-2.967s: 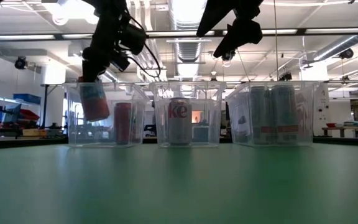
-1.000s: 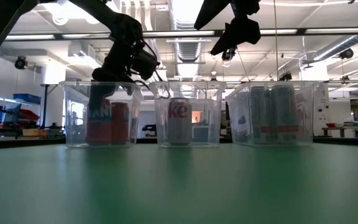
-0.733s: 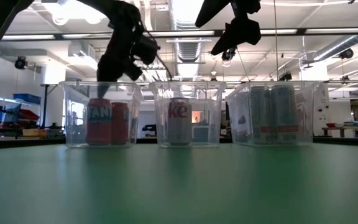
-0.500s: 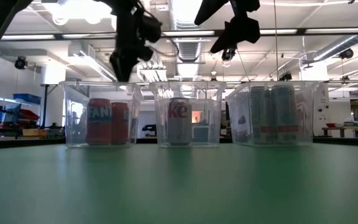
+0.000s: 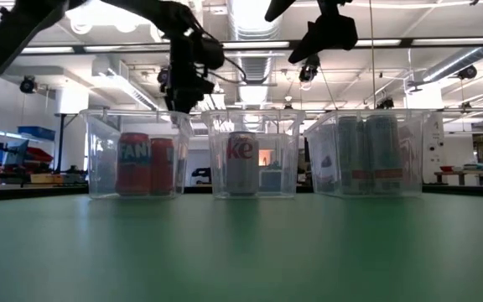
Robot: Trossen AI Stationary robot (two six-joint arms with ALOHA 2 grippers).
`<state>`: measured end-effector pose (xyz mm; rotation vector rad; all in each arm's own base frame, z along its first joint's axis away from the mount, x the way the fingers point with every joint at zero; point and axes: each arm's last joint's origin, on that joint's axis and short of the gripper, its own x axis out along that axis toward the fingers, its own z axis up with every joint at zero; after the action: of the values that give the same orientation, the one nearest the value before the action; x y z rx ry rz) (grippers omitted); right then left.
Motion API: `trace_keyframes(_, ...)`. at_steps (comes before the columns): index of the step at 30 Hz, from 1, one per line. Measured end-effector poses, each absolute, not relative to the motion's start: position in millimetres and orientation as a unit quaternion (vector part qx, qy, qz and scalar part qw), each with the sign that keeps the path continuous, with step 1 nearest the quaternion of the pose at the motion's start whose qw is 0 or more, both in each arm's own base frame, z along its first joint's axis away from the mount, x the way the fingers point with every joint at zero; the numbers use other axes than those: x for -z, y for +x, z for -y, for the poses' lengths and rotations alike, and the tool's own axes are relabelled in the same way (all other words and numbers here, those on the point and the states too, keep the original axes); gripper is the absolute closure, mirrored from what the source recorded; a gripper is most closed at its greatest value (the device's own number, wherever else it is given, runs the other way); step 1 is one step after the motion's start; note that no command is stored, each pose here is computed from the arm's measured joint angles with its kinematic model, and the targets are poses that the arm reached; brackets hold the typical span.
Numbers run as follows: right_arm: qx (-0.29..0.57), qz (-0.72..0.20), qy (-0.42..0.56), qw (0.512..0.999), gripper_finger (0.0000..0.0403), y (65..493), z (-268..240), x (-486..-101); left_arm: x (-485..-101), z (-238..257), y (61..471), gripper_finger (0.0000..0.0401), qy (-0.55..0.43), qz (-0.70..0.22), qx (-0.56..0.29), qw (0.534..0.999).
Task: Sort soda cans
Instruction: Put the top left orange soda can into the top left transparent bin
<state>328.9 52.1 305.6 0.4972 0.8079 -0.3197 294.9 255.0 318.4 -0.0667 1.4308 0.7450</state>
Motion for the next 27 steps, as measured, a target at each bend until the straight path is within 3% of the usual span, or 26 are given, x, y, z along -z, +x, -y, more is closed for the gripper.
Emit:
trace_keyframes(6,0.13,-0.406,0.269,0.864,0.0039,327,-57,-305,-290,-268,306,0.0123,-0.028,-0.685,-0.343,0.642)
trace_keyframes(17,0.134,-0.413,0.278,0.857,0.0039,325,-61,-304,-295,-280,329,0.0123,-0.047,-0.646,-0.35,0.677)
trace_keyframes(27,0.131,-0.422,0.262,0.858,0.0039,323,-61,-303,-311,-276,326,0.0123,-0.046,-0.631,-0.355,0.688)
